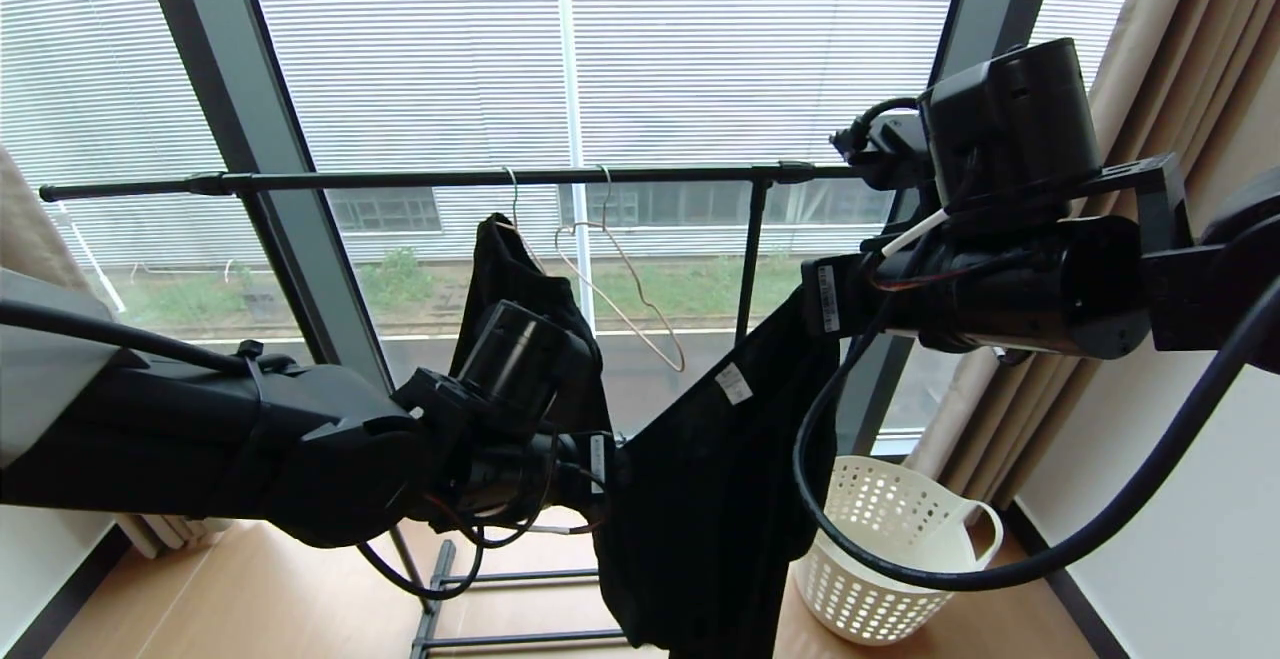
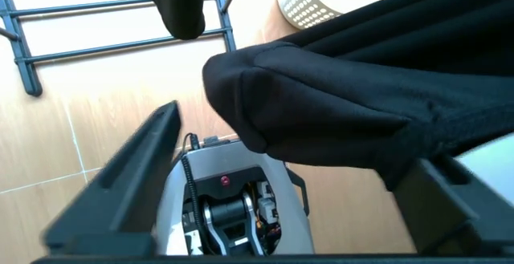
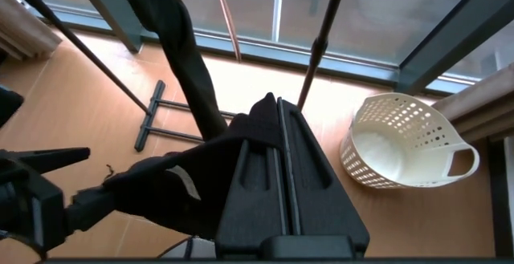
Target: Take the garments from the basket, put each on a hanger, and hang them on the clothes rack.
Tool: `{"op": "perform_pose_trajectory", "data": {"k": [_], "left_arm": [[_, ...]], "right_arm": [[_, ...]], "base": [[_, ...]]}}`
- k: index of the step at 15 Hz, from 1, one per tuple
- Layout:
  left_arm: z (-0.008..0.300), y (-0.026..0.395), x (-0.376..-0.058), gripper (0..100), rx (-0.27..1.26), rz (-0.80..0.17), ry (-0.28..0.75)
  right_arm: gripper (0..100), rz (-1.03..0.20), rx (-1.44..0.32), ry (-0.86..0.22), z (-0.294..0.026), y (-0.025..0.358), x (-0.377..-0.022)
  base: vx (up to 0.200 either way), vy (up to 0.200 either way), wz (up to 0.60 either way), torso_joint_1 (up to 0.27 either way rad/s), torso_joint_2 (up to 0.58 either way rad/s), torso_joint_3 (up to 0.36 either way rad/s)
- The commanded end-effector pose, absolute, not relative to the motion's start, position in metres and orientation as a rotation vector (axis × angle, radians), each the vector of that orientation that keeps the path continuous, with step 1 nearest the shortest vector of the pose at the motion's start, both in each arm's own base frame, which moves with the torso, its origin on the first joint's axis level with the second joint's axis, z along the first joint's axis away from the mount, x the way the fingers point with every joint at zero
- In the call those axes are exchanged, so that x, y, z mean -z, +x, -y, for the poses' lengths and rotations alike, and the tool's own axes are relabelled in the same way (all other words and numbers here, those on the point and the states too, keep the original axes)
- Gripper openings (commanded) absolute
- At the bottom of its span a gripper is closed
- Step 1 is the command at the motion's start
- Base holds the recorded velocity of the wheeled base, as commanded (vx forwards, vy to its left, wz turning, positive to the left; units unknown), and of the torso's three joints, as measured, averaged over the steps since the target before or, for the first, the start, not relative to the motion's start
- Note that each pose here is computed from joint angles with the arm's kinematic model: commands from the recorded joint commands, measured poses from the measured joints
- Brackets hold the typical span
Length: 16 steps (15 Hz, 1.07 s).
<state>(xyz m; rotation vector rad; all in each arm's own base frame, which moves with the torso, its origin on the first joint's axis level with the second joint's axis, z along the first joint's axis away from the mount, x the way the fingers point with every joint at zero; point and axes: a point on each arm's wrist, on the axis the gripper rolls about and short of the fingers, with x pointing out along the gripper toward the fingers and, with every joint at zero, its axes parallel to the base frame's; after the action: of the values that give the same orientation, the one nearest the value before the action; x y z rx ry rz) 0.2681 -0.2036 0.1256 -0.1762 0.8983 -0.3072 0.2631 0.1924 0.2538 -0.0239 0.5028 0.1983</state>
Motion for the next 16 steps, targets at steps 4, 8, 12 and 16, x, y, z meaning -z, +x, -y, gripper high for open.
{"op": "perform_pose_trajectory", "data": {"k": [4, 8, 12, 16], "left_arm": [[0.196, 0.261, -0.141, 0, 0.317, -0.861, -0.194], [0.187, 0.265, -0.151, 0, 0.311, -0.822, -0.197], [0.181, 0.275, -0.169, 0, 0.312, -0.758, -0.208], [0.182, 0.281, -0.182, 0, 0.331, -0.707, -0.186]], "right_arm": [[0, -0.526, -0.178, -0.091, -0.183, 0.266, -0.245], [0, -0.530, -0.162, -0.186, -0.177, 0.263, -0.236], [0, -0.486, -0.204, -0.313, -0.173, 0.256, -0.219], [0, -0.399, -0.226, -0.338, -0.174, 0.254, -0.212]], "base": [[0.000, 0.000, 0.00, 0.000, 0.00, 0.000], [0.000, 0.000, 0.00, 0.000, 0.00, 0.000], [0.000, 0.000, 0.00, 0.000, 0.00, 0.000], [0.000, 0.000, 0.00, 0.000, 0.00, 0.000]]}}
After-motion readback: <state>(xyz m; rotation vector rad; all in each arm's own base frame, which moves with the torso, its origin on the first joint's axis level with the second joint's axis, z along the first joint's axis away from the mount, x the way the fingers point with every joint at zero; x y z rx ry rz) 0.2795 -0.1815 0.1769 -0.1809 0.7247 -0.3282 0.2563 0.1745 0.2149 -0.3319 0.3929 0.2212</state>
